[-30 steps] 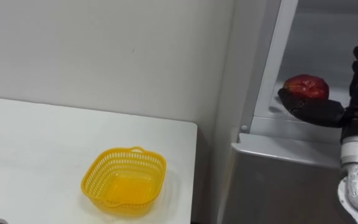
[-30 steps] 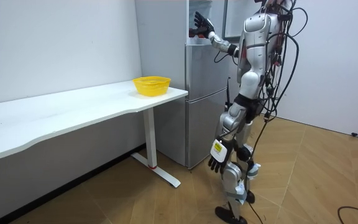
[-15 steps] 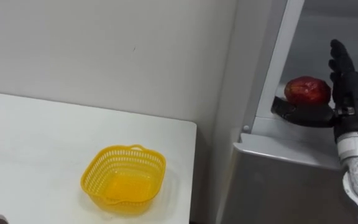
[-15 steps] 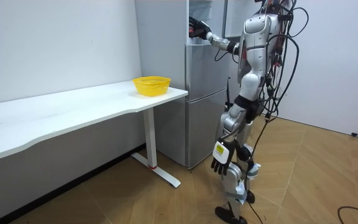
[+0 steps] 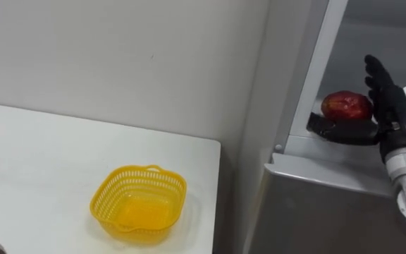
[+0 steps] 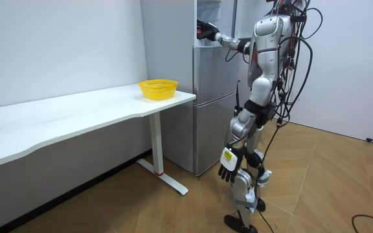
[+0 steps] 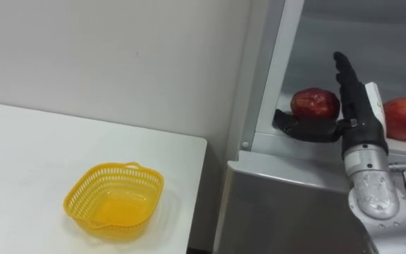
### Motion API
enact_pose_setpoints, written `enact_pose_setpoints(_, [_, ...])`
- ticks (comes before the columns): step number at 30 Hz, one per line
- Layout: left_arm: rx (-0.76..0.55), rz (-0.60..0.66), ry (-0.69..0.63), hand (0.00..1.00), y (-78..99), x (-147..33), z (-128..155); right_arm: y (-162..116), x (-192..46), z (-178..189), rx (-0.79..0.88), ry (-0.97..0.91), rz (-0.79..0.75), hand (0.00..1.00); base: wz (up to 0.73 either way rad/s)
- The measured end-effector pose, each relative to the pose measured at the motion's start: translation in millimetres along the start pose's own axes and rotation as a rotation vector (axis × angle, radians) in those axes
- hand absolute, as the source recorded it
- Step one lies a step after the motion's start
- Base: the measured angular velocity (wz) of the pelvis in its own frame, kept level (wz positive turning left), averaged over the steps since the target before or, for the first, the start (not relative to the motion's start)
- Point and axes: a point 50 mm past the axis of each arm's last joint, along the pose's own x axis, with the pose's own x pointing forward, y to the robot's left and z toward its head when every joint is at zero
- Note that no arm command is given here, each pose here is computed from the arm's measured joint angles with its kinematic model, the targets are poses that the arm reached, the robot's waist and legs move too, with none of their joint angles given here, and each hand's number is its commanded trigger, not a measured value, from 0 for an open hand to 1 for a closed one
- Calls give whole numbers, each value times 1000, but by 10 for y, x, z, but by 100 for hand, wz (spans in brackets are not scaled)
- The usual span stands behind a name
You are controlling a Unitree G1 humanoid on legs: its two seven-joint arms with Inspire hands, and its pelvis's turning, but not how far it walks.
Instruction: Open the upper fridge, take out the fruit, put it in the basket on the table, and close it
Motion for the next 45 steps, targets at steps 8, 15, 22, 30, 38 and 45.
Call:
enact_pose_setpoints(8, [-1, 4, 14, 0, 13, 2, 5, 14, 126, -56, 27, 67, 69, 100, 0])
enact_pose_setpoints(15, [-4, 27, 12, 0, 44, -8, 43, 7, 188, -72, 42, 101, 110, 100, 0])
enact_pose_setpoints(22, [-6, 39, 22, 0, 52, -9, 38, -5, 190, -92, 56, 127, 131, 100, 1])
enact_pose_setpoints(30, [-5, 41, 18, 0, 66, -9, 65, -14, 199, -74, 81, 130, 126, 100, 0])
enact_pose_setpoints(38, [-4, 46, 9, 0, 78, -6, 102, 13, 205, 0, 85, 99, 134, 100, -2])
enact_pose_setpoints(45, [-4, 48, 0, 0, 85, -5, 120, 46, 147, 44, 101, 67, 114, 100, -5])
